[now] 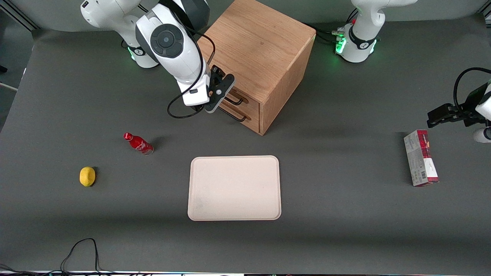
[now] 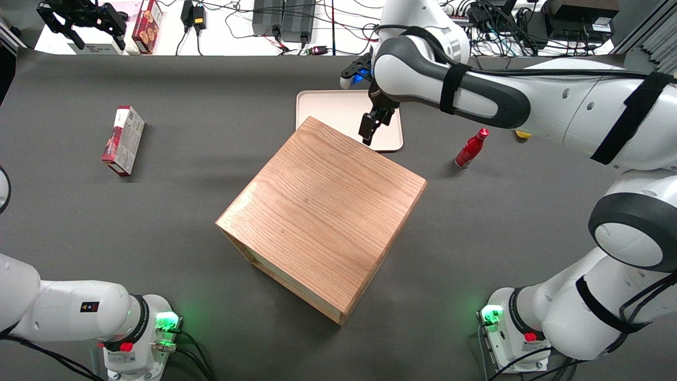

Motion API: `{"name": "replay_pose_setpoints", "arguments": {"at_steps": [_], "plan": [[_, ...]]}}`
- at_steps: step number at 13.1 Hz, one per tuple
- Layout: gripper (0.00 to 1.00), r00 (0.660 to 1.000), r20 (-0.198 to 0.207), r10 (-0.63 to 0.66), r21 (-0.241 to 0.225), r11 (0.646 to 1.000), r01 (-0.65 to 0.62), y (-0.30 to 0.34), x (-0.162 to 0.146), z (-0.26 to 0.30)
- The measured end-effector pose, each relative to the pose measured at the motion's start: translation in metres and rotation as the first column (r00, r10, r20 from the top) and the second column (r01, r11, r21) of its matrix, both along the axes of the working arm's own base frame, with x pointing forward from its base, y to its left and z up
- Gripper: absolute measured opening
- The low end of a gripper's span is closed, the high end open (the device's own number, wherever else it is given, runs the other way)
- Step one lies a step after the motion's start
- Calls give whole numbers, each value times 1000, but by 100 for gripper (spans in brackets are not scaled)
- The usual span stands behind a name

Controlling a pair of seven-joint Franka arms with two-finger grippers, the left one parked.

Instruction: Open upper drawer

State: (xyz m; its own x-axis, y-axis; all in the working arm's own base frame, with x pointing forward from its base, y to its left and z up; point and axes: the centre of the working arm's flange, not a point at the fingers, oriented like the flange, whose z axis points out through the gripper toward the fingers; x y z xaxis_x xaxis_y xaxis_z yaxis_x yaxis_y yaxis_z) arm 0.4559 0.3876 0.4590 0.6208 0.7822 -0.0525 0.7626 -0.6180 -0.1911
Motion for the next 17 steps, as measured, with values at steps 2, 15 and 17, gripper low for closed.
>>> {"name": "replay_pose_setpoints", "arguments": {"at_steps": [2,15,17], "plan": [[100,1000,9,1,4,1000,-1,1,-3,-9],[100,998,47,47,27,998,-48,-2,-5,-28],[100,997,50,59,28,998,-60,-6,-3,-30]]}}
